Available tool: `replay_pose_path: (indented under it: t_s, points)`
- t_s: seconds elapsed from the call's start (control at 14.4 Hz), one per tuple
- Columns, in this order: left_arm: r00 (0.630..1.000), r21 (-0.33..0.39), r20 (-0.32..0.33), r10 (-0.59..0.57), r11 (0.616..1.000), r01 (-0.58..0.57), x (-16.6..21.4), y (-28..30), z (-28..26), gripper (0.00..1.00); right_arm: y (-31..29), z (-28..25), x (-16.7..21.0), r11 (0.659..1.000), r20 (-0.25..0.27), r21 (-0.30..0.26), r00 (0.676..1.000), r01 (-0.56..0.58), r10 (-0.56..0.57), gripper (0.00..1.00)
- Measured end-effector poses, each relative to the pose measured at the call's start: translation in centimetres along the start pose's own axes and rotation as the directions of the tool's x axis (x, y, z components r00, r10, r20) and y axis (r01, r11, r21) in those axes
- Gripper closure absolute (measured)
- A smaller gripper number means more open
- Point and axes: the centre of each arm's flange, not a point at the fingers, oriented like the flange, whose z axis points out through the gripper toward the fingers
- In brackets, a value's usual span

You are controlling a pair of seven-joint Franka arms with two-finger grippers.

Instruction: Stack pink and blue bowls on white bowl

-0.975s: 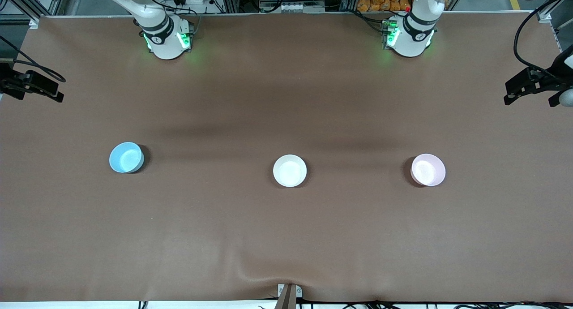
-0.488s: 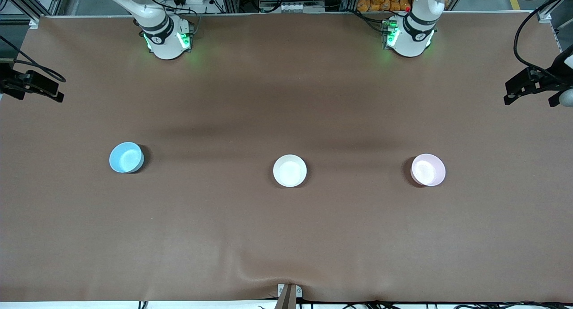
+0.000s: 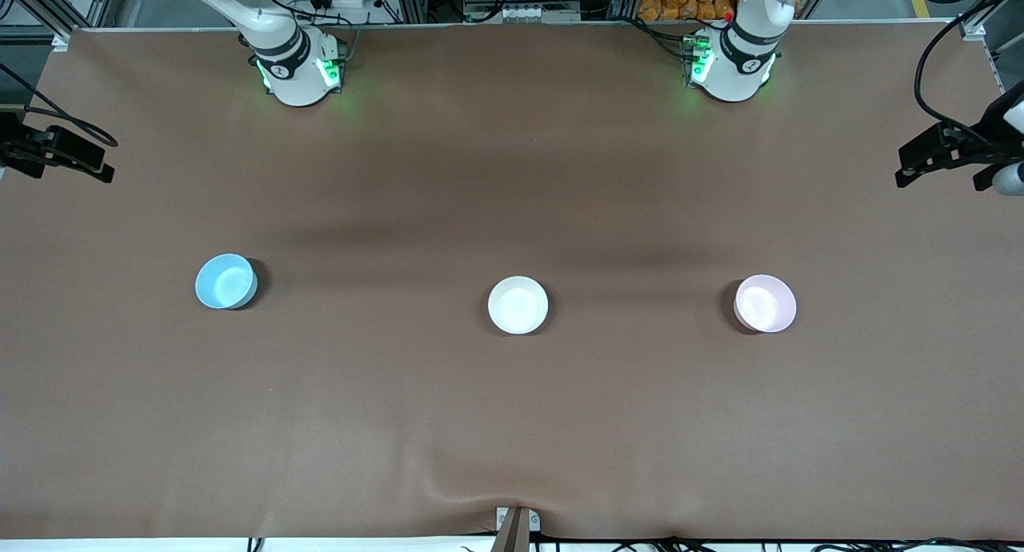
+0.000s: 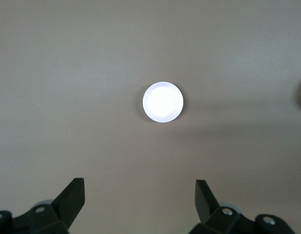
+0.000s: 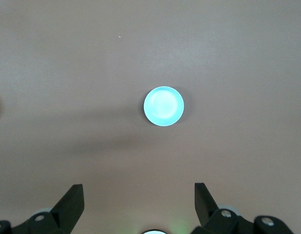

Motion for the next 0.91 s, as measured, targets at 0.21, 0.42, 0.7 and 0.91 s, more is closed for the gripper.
replay_pose_path:
  t_s: [0.21, 0.42, 0.7, 0.91]
  points:
    - [0.998, -0.001, 0.066, -0.016, 1.000, 0.016, 1.6, -0.9, 3.7, 0.00, 0.0, 0.0, 0.0, 1.000, 0.000, 0.000, 1.000, -0.001, 0.001, 0.00]
    - [0.993, 0.000, 0.112, -0.023, 1.000, 0.024, 4.0, -1.5, 8.5, 0.00, 0.0, 0.0, 0.0, 1.000, 0.000, 0.000, 1.000, -0.005, 0.005, 0.00]
    - [0.994, 0.003, 0.108, -0.025, 1.000, 0.025, 6.4, -1.8, 15.9, 0.00, 0.0, 0.4, 0.2, 1.000, 0.010, -0.001, 1.000, -0.010, 0.010, 0.00]
    - [0.993, -0.002, 0.116, -0.024, 1.000, 0.025, 6.5, -1.7, 21.6, 0.00, 0.1, 1.7, 0.9, 1.000, 0.040, -0.004, 0.999, -0.014, 0.014, 0.00]
